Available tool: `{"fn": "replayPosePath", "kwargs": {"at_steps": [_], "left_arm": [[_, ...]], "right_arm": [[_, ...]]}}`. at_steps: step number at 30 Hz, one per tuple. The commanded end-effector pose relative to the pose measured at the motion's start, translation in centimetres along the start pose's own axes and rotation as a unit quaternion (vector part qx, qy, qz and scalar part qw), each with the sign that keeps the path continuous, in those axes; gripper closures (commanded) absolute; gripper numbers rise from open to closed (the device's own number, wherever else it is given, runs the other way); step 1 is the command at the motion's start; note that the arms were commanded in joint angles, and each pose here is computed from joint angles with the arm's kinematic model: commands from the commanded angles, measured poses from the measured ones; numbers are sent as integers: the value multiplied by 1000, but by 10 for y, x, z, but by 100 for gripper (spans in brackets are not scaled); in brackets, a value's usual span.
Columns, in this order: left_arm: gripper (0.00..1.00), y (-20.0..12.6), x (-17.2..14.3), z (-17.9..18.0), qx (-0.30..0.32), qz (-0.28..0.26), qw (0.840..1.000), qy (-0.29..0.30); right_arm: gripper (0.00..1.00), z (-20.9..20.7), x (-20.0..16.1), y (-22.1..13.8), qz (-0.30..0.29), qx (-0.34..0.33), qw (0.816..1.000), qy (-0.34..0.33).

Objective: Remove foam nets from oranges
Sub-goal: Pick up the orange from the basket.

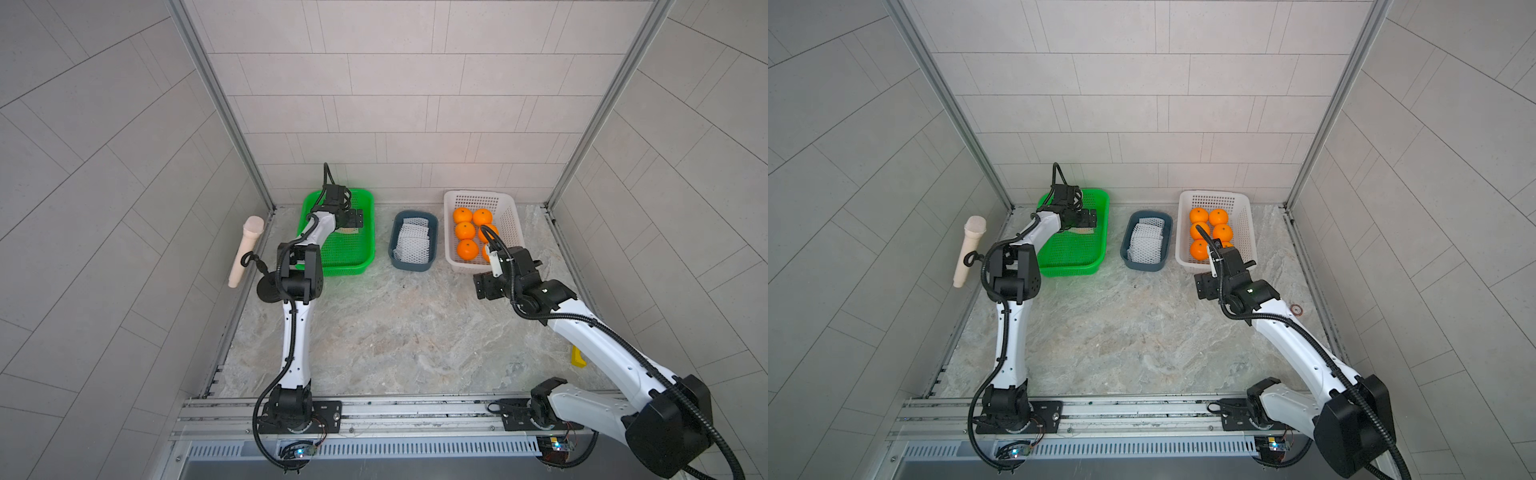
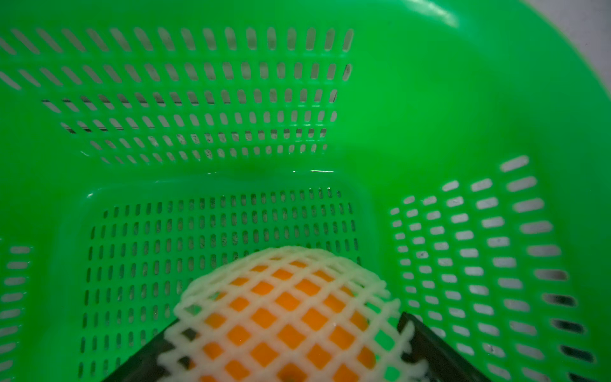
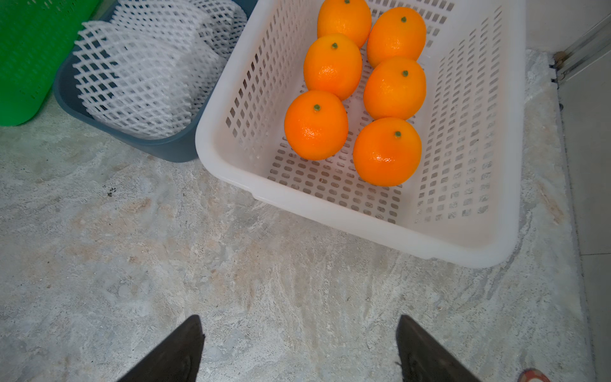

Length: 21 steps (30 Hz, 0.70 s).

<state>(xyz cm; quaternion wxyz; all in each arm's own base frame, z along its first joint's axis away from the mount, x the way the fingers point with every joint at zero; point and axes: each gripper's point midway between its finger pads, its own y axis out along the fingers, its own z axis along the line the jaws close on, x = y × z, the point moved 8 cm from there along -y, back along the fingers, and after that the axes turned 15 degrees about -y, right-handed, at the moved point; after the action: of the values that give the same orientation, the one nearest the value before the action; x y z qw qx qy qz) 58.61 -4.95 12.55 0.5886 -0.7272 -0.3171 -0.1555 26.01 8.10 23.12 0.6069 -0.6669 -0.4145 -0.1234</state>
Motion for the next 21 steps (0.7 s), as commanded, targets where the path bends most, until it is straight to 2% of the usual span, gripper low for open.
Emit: {"fn": "replayPosePath", "kwargs": {"at_steps": [1,21], "left_arm": [[0,-2,2,-2,20,5,1000,13],[5,0,-3,0,61,45,996,35]], "right_arm": [[8,0,1,-1,-2,-7,1000,-2],[8,-1,0,-6,-9,-11,1000,2]]}}
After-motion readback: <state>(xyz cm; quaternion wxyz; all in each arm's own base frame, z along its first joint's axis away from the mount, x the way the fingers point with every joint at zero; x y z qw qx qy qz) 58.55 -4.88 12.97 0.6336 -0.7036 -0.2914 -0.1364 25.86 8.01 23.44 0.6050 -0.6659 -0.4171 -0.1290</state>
